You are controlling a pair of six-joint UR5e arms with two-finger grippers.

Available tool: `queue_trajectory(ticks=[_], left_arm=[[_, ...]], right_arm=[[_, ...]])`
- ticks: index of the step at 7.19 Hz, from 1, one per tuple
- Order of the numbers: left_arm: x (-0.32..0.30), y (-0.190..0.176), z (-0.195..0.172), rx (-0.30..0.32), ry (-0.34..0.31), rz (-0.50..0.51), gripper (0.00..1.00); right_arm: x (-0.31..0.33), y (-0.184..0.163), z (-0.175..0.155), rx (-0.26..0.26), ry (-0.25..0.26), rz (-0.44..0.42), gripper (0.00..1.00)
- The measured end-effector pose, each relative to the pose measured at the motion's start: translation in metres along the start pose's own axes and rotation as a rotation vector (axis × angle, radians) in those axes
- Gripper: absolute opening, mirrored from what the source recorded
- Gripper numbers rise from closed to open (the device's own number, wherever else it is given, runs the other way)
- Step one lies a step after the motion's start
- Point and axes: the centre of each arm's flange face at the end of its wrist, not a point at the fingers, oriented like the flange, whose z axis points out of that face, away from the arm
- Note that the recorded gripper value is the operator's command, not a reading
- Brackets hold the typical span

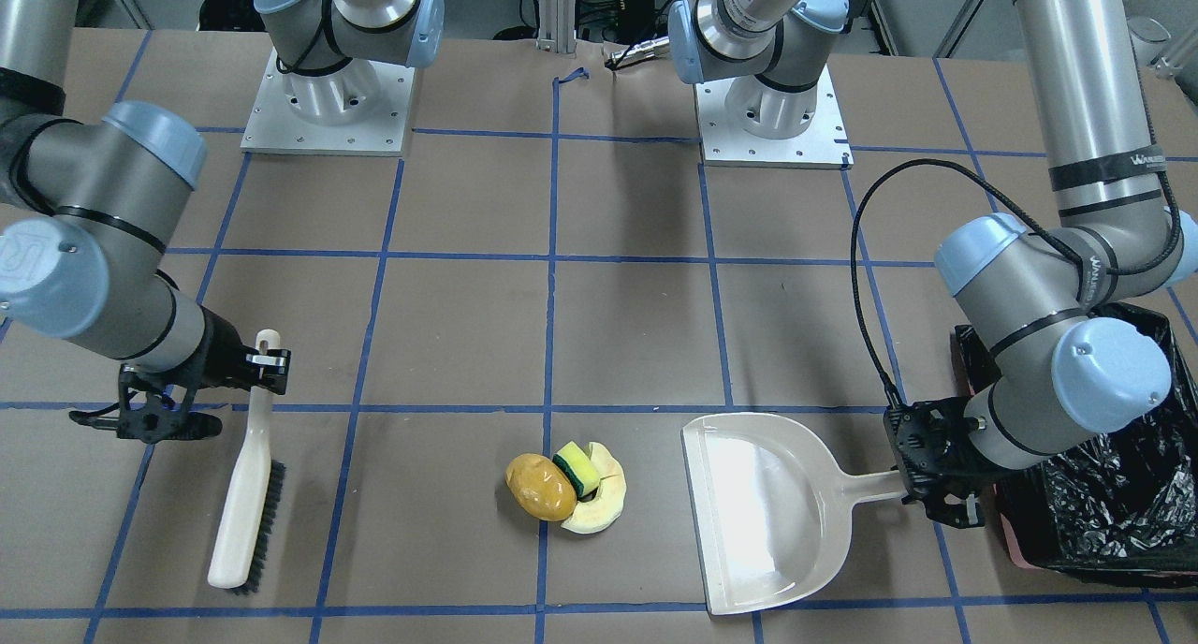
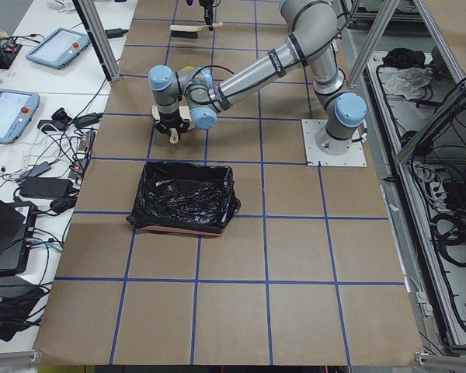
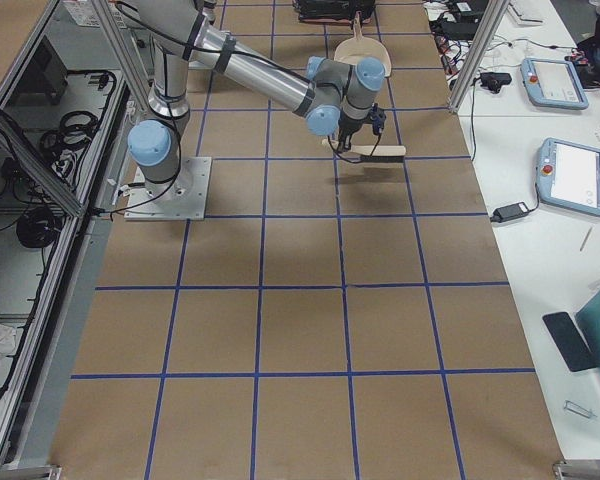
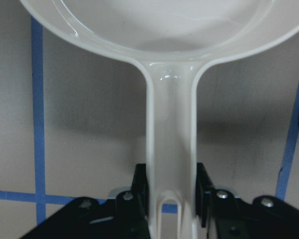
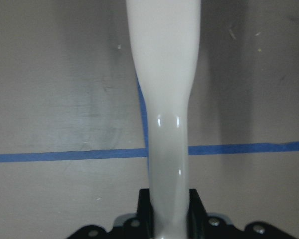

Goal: Sweep and dump trash into bin
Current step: 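Move the brush with the right gripper toward the sponge and roll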

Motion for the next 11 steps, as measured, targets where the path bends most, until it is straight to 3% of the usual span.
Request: queue_trajectory(ticks=[5,9,11], left_arm=[[-0.001,-0.022,-0.005,-0.023,-0.007,0.025,0.12],[-0.001,-0.025,-0.004,-0.022,-0.004,0.027,0.12],[-0.002,-0.025,-0.002,-0.023,-0.002,0.026,0.12]], right_arm=[[-0.109,0.037,0.022,-0.037,-0.023,0.125,0.0],[-0.163,0.06,0.039,-0.053,-0.039,0.14,0.0],[-0.186,0.063,0.05,-0.033,-0.049,0.151,0.0]])
